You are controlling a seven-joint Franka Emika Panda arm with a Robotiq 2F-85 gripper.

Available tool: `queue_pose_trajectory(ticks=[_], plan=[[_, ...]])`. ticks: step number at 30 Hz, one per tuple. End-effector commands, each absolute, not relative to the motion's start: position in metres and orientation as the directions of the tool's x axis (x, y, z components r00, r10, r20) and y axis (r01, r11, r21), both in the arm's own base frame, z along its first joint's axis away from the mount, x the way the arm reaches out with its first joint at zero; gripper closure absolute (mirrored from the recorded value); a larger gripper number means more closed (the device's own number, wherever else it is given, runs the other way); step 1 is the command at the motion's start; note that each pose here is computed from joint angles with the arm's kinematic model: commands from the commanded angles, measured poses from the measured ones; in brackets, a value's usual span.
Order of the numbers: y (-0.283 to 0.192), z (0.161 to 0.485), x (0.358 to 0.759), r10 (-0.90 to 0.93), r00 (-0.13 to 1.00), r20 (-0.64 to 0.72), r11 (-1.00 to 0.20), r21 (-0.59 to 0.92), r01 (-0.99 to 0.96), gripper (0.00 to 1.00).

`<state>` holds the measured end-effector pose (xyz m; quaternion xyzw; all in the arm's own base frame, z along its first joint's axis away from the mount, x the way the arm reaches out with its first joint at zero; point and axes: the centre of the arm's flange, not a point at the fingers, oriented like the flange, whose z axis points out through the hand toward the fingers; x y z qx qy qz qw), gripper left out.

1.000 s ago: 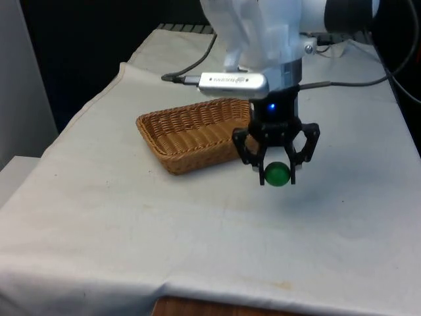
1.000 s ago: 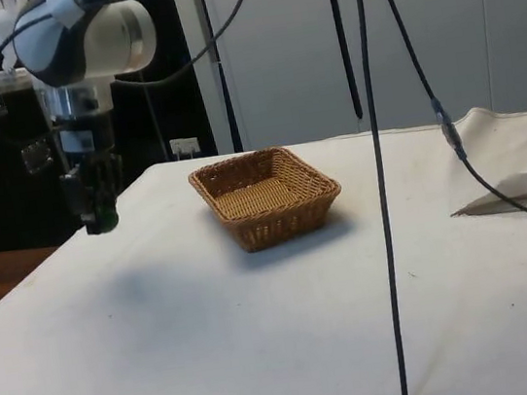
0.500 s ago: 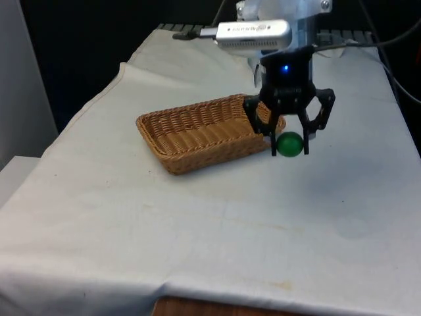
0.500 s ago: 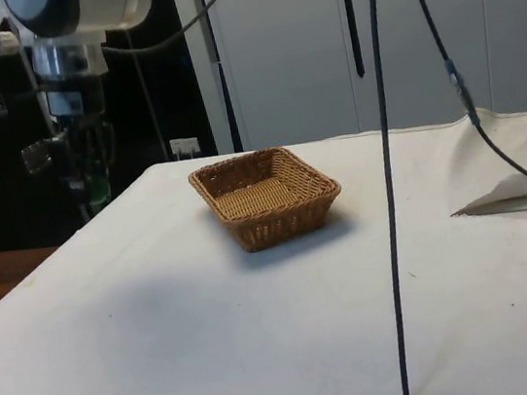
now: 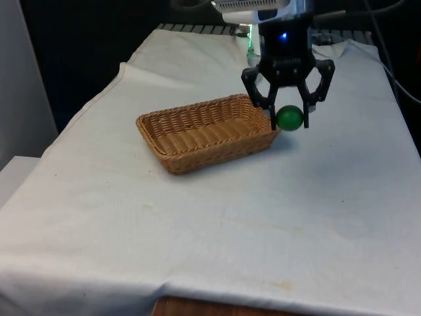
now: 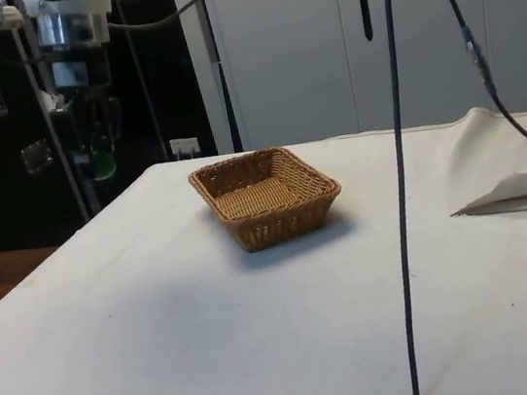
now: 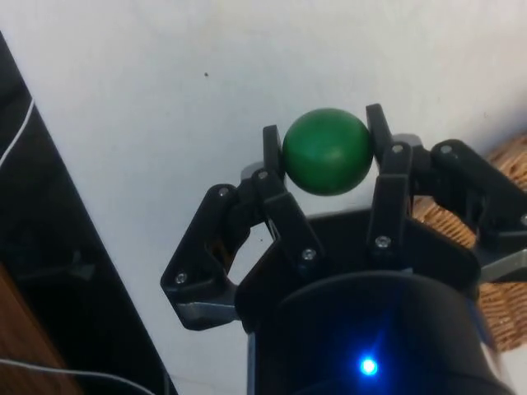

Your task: Pick up the ball and place it into the basket.

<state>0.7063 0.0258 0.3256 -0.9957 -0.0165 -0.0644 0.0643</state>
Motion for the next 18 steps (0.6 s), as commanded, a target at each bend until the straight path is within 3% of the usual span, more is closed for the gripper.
queue_pose_trajectory(ticks=[1, 18], plan=[[0.024, 0.331, 0.702, 0.018, 0.991, 0.129, -0.992, -0.118, 0.034, 0.97], [0.007, 0.351, 0.674, 0.032, 0.994, 0.106, -0.994, -0.102, 0.043, 0.97]])
